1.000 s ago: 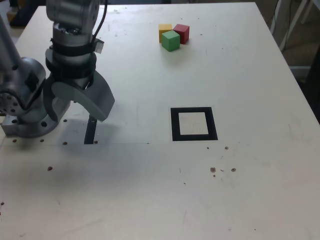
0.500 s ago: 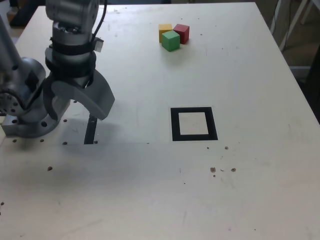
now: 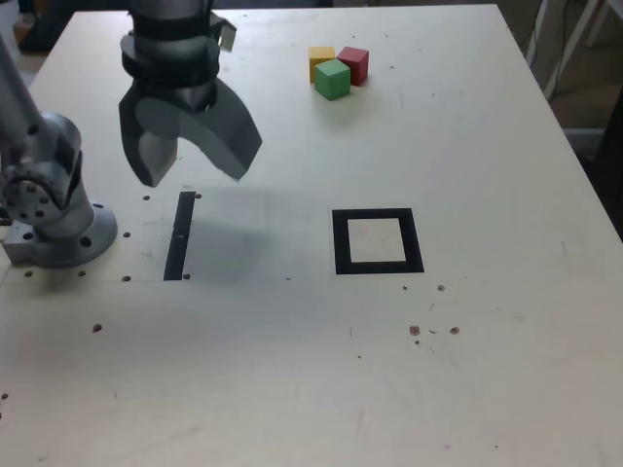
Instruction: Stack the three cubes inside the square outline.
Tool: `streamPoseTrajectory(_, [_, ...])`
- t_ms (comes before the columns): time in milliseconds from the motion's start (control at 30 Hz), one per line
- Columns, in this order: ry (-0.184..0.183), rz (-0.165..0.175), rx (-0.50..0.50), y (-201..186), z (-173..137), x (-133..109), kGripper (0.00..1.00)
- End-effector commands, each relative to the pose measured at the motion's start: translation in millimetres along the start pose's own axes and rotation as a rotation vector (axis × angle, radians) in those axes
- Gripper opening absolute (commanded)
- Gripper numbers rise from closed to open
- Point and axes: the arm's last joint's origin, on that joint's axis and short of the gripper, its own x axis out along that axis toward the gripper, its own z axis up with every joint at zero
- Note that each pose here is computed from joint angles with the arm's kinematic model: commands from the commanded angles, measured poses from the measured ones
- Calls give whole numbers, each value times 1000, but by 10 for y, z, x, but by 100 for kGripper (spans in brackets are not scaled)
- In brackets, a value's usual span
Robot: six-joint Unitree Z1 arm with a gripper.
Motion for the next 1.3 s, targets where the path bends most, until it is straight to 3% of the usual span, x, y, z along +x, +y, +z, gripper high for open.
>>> streamPoseTrajectory(0, [-3, 11, 0, 58, 2, -64, 99])
streamPoseTrajectory(167, [-14, 27, 11, 271, 37, -241, 99])
streamPoseTrajectory(300, [-14, 62, 35, 515, 124, -388, 99])
streamPoseTrajectory(467, [-7, 131, 118, 875, 262, -584, 99])
streamPoseTrajectory(567, [-1, 193, 177, 1102, 336, -707, 99])
streamPoseTrajectory(733, [45, 269, 304, 1381, 482, -802, 99])
streamPoseTrajectory(967, [107, 263, 482, 1787, 658, -727, 99])
streamPoseTrajectory(1267, [132, 253, 595, 2308, 669, -717, 100])
